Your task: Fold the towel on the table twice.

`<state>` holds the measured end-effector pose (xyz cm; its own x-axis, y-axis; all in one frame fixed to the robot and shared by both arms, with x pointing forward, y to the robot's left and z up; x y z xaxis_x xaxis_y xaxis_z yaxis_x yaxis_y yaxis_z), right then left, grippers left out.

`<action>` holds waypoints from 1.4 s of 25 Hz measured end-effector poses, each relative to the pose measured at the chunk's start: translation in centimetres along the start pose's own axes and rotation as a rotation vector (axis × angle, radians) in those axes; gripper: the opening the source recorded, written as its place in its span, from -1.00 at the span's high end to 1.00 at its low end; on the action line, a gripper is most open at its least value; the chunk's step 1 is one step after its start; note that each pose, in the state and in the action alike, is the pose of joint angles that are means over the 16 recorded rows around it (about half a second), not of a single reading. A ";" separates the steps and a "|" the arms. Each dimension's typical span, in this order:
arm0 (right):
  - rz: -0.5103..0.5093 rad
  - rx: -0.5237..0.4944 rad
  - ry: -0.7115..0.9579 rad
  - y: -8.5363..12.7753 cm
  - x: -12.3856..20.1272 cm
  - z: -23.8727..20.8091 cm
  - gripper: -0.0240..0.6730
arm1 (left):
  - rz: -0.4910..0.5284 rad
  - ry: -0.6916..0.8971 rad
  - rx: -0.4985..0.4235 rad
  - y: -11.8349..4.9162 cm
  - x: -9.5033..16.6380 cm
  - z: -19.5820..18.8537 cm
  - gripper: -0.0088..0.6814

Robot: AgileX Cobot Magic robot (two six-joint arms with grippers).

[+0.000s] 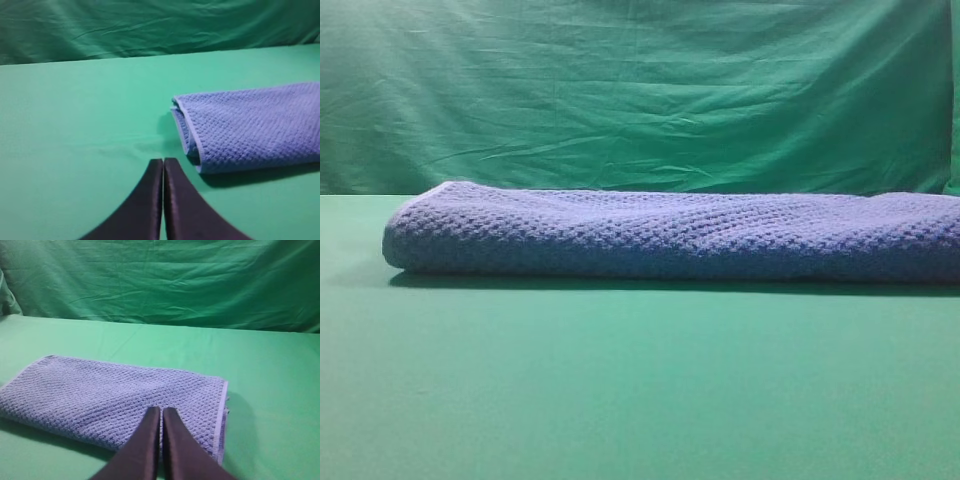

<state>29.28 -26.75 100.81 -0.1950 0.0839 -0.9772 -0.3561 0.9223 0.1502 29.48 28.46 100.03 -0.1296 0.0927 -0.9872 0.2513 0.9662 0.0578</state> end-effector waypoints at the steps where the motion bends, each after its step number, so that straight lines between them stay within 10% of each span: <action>1: 0.001 0.000 0.002 0.0 0.1 0.0 0.93 | -0.007 -0.005 0.001 0.0 0.0 0.0 0.97; 35: -0.175 0.092 0.196 -2.0 6.3 1.4 0.93 | -0.037 0.117 0.009 -0.3 4.8 1.4 0.97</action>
<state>29.99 -27.51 94.14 -0.3140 -0.1463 -0.9381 -0.3176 0.9473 -0.0414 30.10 28.32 95.03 -0.2501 0.0854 -0.9645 0.2526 0.9674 0.0201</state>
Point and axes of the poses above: a point on each arm's last joint axis where the gripper is mounted, z pointing out along that axis toward the gripper, y along the wrist's bending axis when the last joint is at zero, x = y × z, the point moved 1 cm from there along z, pointing out along that axis toward the gripper, and after that the axes turned 8 degrees about z, right-handed, at the moved point
